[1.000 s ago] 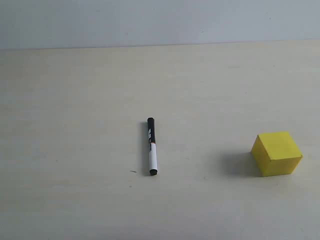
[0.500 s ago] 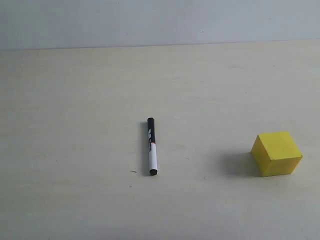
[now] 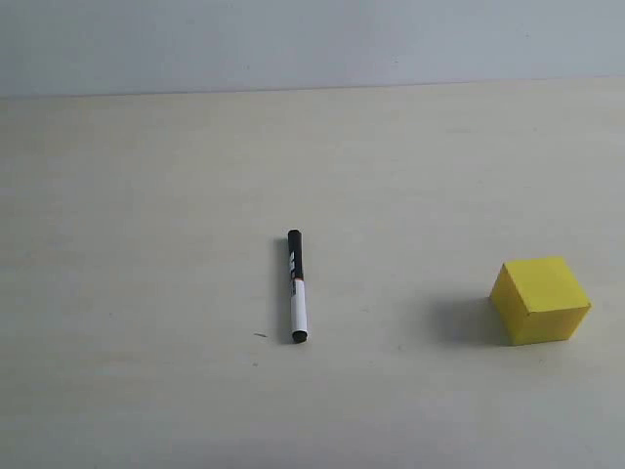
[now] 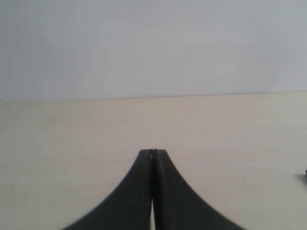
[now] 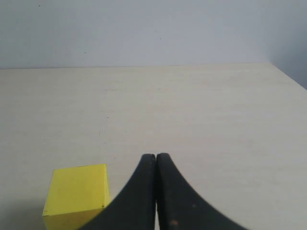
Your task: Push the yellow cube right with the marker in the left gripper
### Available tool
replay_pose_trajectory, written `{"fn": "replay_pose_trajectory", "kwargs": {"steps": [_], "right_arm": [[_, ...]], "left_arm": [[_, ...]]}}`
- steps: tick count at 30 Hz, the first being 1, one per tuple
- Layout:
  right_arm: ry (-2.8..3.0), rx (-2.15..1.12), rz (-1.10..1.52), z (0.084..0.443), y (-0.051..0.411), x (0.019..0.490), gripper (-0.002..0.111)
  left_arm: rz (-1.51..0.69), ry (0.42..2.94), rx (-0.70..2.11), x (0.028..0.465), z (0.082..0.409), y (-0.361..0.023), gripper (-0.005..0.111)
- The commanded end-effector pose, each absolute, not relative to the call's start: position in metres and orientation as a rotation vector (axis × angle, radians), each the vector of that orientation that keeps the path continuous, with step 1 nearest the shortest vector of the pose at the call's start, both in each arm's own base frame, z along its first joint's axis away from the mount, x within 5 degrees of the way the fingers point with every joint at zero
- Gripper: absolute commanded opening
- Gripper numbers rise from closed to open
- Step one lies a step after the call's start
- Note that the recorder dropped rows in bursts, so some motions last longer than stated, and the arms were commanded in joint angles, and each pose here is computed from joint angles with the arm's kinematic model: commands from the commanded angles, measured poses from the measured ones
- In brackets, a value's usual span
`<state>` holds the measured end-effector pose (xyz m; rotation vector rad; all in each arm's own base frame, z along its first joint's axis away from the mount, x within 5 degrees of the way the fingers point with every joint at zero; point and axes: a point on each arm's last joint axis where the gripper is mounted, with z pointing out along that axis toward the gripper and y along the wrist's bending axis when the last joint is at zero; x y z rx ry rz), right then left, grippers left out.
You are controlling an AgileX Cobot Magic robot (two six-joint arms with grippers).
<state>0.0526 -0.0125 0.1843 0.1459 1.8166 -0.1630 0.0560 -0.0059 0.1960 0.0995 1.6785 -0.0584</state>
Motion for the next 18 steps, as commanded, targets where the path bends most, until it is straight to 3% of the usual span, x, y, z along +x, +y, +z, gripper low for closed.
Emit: {"fn": "replay_pose_trajectory", "kwargs": {"steps": [1, 18], "right_arm": [[1.809, 0.143, -0.176, 0.184, -0.013, 0.052, 0.000], [1.809, 0.141, -0.177, 0.184, -0.013, 0.052, 0.000]], "left_arm": [[-0.072, 1.687, 0.129, 0.055, 0.194, -0.007, 0.000], [-0.128, 1.838, 0.081, 0.053, 0.181, -0.008, 0.000]]}}
